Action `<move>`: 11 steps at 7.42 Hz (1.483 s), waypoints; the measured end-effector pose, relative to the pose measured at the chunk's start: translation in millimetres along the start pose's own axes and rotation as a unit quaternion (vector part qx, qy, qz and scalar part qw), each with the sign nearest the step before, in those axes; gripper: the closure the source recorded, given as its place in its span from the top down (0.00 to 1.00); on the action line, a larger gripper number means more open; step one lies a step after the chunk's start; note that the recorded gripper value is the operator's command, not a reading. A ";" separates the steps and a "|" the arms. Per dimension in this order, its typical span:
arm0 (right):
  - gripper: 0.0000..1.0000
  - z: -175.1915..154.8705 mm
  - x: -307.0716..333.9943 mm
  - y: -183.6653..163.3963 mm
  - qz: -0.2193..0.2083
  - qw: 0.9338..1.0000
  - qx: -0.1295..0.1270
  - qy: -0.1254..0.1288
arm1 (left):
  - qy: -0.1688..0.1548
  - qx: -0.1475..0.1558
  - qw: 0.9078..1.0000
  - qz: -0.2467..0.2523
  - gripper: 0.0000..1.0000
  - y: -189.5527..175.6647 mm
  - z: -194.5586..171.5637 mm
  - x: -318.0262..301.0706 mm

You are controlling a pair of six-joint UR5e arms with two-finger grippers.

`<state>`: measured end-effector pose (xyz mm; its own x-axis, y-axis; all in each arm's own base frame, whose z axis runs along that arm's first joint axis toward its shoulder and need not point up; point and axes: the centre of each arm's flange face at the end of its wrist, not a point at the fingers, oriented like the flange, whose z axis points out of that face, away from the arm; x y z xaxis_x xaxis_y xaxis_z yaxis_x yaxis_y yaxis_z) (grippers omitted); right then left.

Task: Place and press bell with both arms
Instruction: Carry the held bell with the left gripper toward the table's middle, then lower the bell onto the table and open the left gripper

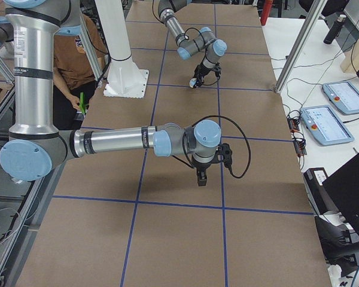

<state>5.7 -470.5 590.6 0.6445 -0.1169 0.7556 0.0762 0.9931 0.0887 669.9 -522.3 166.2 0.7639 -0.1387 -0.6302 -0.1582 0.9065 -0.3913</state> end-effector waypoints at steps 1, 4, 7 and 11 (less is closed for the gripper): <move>1.00 0.6 0.5 0.2 0.000 1.000 -0.001 0.000 | 0.002 0.000 1.000 0.000 0.09 0.7 5.2 1.7; 1.00 2.0 -0.4 -0.3 -0.001 1.000 -0.002 0.000 | 0.003 0.000 1.000 0.004 0.57 -0.2 8.2 1.5; 1.00 5.8 0.1 -2.8 -0.002 1.000 -0.005 0.000 | 0.007 0.004 1.000 0.010 0.78 -0.6 7.6 1.8; 1.00 3.2 -3.9 -9.5 -0.012 1.000 0.003 0.001 | 0.012 0.012 1.000 0.005 0.85 -7.9 -6.4 -3.6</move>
<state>0.0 -479.5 588.9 0.6438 -0.1400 0.7523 0.0871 0.9901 0.1097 664.4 -531.5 167.3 0.7470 -0.1390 -0.6501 -0.1510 0.9169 -0.3695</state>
